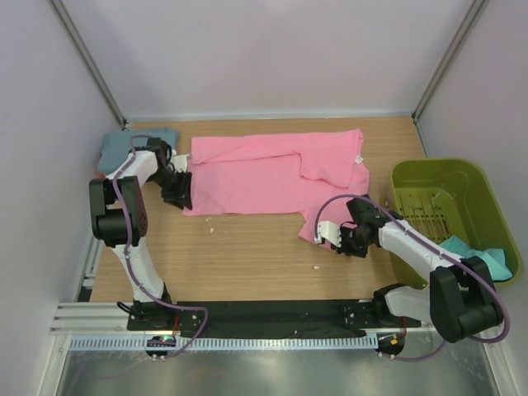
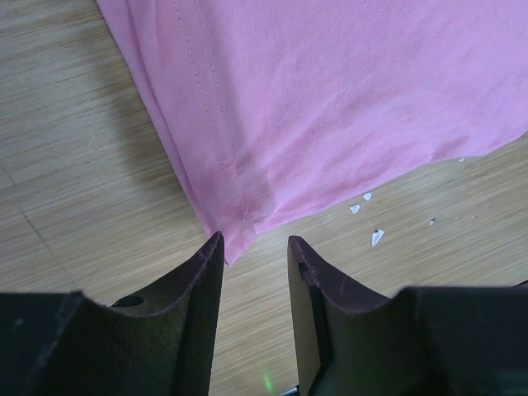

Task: Fold and stack the t-shirts
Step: Fold the tshirt

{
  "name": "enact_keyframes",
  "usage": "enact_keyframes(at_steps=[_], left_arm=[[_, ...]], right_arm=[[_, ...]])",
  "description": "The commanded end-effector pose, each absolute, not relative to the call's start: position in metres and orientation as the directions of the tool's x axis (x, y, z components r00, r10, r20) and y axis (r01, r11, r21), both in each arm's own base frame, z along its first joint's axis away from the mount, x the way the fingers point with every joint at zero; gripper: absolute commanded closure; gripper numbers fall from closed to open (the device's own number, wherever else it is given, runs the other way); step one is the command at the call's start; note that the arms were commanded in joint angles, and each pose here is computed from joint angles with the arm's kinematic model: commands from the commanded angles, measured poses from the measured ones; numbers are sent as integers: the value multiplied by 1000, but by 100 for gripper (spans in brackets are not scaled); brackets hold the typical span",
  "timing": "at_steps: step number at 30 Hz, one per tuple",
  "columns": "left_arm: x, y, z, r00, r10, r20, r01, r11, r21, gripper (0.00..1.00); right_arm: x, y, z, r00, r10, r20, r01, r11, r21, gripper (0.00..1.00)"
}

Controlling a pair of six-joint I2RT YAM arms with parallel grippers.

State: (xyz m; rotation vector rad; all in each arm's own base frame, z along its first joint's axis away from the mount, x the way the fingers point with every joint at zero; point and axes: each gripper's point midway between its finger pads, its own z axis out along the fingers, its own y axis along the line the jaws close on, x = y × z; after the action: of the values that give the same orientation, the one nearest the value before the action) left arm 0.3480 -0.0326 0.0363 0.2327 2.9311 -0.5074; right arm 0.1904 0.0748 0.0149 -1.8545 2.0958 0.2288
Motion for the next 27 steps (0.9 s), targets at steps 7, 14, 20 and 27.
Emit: enact_keyframes(at_steps=[7,14,20,27], left_arm=[[342,-33,39,-980,113,-162,163,927,-338,64],[341,-21,41,-976,119,-180,166,947,-274,63],[344,-24,32,-982,96,-164,142,945,-293,63],[339,-27,26,-987,94,-129,130,942,-308,72]], right_arm=[[193,77,19,-96,-929,-357,-983,146,-114,95],[198,81,20,-122,-920,-372,-980,172,-104,95],[198,80,19,-121,-923,-366,-980,170,-106,96],[198,79,19,-127,-923,-363,-978,177,-108,96]])
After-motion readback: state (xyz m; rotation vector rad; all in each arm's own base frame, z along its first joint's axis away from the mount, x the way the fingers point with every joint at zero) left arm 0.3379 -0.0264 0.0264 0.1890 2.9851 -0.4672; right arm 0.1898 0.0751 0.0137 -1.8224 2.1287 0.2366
